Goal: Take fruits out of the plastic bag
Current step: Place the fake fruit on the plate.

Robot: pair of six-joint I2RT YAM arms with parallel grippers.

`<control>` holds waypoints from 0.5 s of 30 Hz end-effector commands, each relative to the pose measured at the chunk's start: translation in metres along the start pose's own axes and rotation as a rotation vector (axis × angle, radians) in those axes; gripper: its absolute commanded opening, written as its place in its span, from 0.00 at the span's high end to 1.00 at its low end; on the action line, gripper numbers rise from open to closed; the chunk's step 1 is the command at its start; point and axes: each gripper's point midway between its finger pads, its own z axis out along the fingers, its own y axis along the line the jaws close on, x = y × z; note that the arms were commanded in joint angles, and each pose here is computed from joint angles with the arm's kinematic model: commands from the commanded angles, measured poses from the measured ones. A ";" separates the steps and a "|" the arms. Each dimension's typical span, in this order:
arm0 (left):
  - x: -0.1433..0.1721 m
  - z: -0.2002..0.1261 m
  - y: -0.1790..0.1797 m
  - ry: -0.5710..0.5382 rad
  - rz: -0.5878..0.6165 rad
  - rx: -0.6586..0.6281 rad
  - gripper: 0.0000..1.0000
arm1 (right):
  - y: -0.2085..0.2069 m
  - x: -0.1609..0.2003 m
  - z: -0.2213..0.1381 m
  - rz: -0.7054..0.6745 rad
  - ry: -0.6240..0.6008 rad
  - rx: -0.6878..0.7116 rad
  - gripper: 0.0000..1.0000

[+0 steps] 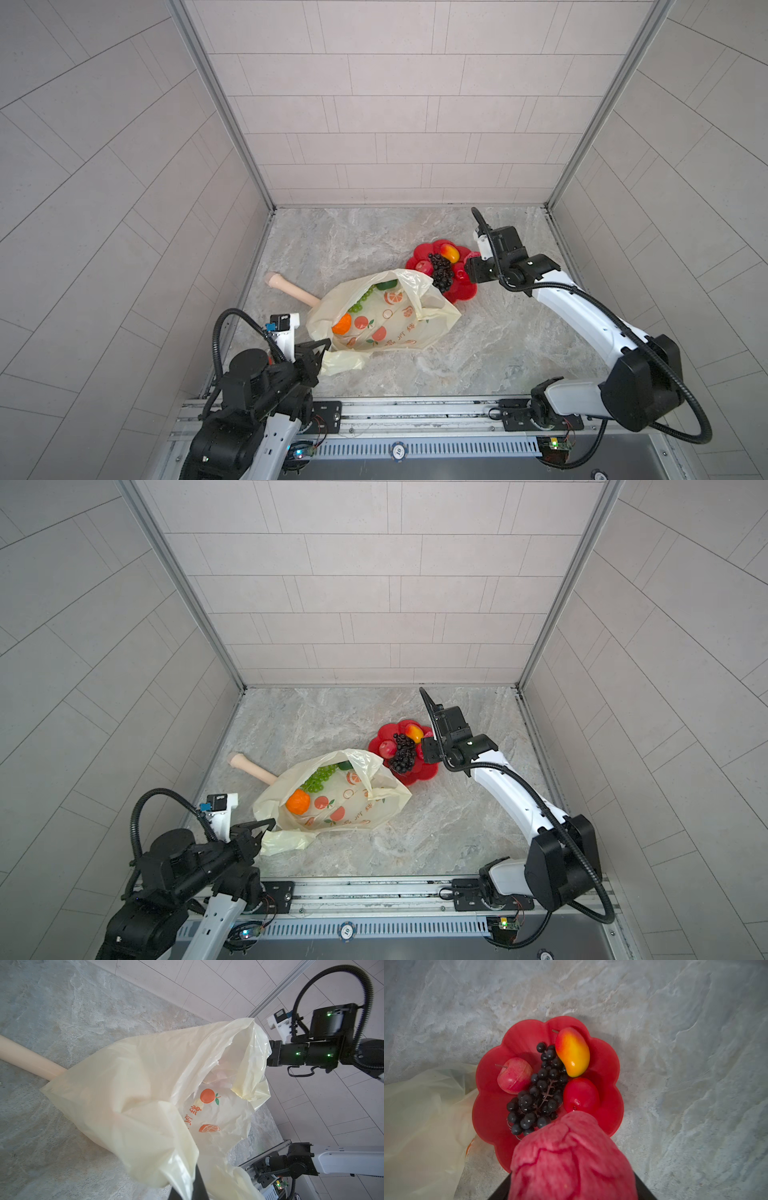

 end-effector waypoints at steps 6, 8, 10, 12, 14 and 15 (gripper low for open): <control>-0.004 -0.002 0.000 -0.031 0.001 -0.002 1.00 | 0.017 0.016 0.041 0.077 0.073 -0.112 0.53; -0.004 -0.002 0.001 -0.037 0.000 -0.004 1.00 | 0.015 0.021 0.045 0.073 0.088 -0.100 0.52; -0.004 -0.002 0.001 -0.042 -0.001 -0.006 1.00 | 0.014 0.027 0.051 0.068 0.109 -0.098 0.52; -0.004 -0.002 0.001 -0.042 -0.001 -0.005 1.00 | 0.012 0.034 0.057 0.066 0.136 -0.093 0.51; -0.004 -0.002 0.001 -0.038 -0.001 -0.004 1.00 | 0.010 0.041 0.064 0.061 0.157 -0.086 0.50; -0.004 -0.002 0.001 -0.038 -0.002 -0.004 1.00 | 0.009 0.044 0.067 0.059 0.168 -0.081 0.49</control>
